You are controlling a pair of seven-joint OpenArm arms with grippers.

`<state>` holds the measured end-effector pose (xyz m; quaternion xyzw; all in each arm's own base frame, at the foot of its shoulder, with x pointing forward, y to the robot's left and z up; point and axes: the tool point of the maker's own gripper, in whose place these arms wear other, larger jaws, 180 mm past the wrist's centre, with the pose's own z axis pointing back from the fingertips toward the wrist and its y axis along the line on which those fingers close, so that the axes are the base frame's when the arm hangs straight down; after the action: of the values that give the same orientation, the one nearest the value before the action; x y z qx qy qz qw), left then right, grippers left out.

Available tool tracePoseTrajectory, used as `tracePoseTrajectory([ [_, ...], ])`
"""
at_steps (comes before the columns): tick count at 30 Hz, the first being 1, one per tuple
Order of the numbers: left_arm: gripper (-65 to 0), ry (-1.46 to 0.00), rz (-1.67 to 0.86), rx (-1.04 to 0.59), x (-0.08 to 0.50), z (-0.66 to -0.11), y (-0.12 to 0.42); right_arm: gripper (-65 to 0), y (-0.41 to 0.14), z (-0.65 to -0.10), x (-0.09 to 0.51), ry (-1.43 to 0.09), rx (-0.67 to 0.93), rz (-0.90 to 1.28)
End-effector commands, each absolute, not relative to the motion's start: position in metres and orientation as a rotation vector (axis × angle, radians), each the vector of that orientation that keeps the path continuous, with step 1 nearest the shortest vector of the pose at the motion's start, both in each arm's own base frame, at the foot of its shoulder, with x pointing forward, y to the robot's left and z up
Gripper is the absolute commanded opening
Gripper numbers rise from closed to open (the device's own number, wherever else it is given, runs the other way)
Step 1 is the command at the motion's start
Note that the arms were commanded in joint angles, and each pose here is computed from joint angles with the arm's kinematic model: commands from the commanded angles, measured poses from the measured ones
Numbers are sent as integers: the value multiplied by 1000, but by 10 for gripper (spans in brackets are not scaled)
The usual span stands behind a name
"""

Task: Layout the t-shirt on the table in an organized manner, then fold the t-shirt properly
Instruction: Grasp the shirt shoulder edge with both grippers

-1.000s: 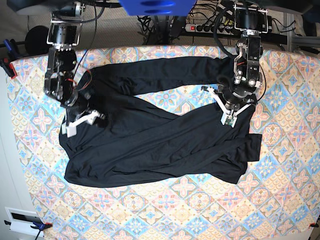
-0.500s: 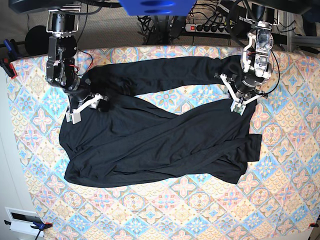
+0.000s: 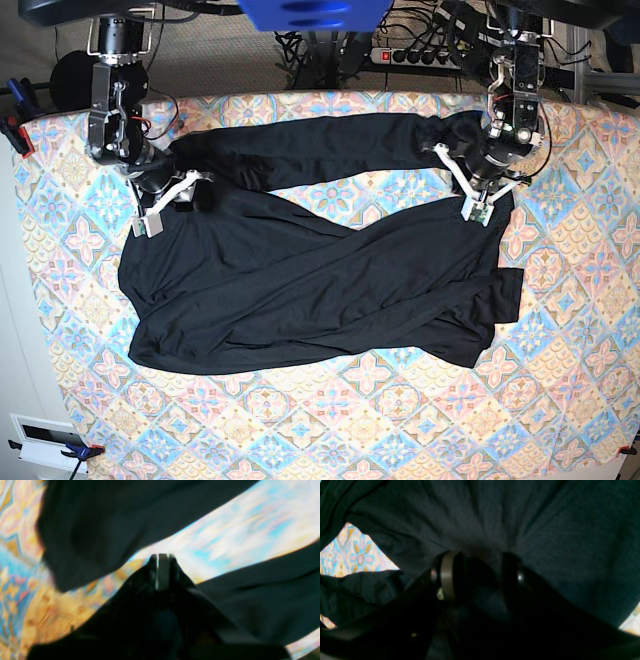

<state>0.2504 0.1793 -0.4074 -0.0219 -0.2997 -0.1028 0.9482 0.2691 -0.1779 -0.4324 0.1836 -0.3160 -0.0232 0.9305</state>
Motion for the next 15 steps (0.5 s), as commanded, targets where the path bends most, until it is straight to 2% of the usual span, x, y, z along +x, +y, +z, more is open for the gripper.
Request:
tracePoseTrajectory([
  [1,-643,-692,-208,-38,266,-385,182,-383,-196,-445,252,-552,279,-30],
  [9,-643,-787,-217,-125,266,-353,158,-383,-224,-382,268,-738,202,-27],
  [15,-643,-808,-178,-194,271,-350,140,-377,-256,-382,266,-749,168,-128],
])
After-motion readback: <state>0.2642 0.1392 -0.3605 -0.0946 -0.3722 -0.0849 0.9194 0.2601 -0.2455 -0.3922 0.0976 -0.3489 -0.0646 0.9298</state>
